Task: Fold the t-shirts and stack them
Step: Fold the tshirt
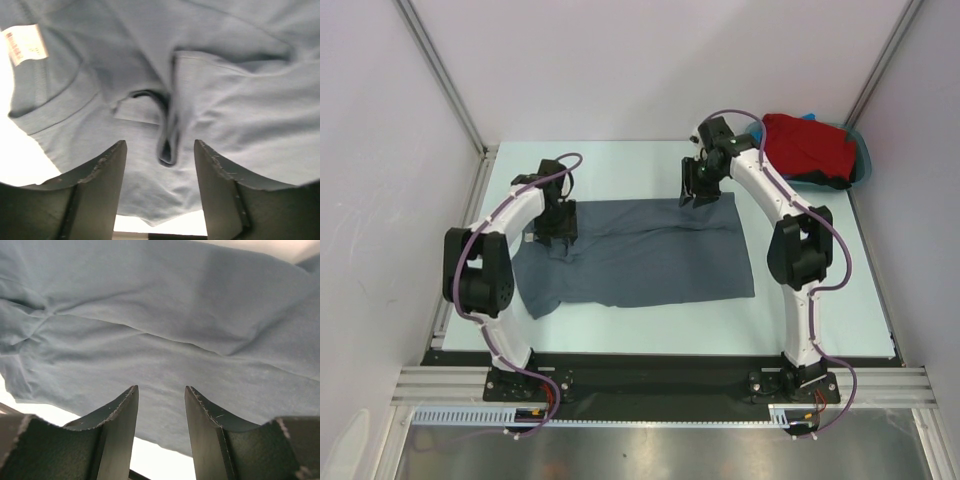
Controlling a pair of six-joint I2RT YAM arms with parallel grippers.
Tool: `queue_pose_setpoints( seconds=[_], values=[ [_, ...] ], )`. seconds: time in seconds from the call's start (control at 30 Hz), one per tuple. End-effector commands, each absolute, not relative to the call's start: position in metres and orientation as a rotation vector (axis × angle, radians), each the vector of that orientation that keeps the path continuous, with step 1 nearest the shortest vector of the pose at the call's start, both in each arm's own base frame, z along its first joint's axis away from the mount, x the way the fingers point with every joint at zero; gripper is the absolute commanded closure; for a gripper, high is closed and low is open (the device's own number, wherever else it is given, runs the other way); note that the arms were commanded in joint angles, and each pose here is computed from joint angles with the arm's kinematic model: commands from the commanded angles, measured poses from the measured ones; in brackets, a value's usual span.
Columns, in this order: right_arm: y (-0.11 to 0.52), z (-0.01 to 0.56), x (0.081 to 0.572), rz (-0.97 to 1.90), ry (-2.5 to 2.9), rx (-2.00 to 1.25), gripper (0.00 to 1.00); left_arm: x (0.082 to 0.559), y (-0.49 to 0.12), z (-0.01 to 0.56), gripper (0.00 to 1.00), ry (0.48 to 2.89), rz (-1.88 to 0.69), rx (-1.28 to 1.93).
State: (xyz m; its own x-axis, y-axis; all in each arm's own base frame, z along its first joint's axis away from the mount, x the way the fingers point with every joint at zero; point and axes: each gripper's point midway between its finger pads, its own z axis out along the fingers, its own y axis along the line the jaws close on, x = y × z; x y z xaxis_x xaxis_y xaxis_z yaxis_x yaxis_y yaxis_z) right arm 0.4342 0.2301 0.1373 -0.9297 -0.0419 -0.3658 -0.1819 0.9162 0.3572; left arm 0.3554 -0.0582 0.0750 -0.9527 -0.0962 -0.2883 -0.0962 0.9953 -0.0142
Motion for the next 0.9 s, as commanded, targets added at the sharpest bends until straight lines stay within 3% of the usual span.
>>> queue_pose_setpoints(
  seconds=[0.0, 0.67, 0.87],
  values=[
    [0.245, 0.152, 0.433, 0.601, 2.695, -0.211, 0.52, 0.361, -0.031, 0.080, 0.35, 2.821, 0.170, -0.177],
    [0.241, 0.148, 0.428, 0.579, 2.714, -0.219, 0.52, 0.378, -0.015, 0.050, 0.37, 2.870, 0.135, -0.237],
    [0.239, 0.148, 0.428, 0.569, 2.717, -0.209, 0.52, 0.376, -0.019, 0.038, 0.48, 2.896, 0.104, -0.240]
  ],
)
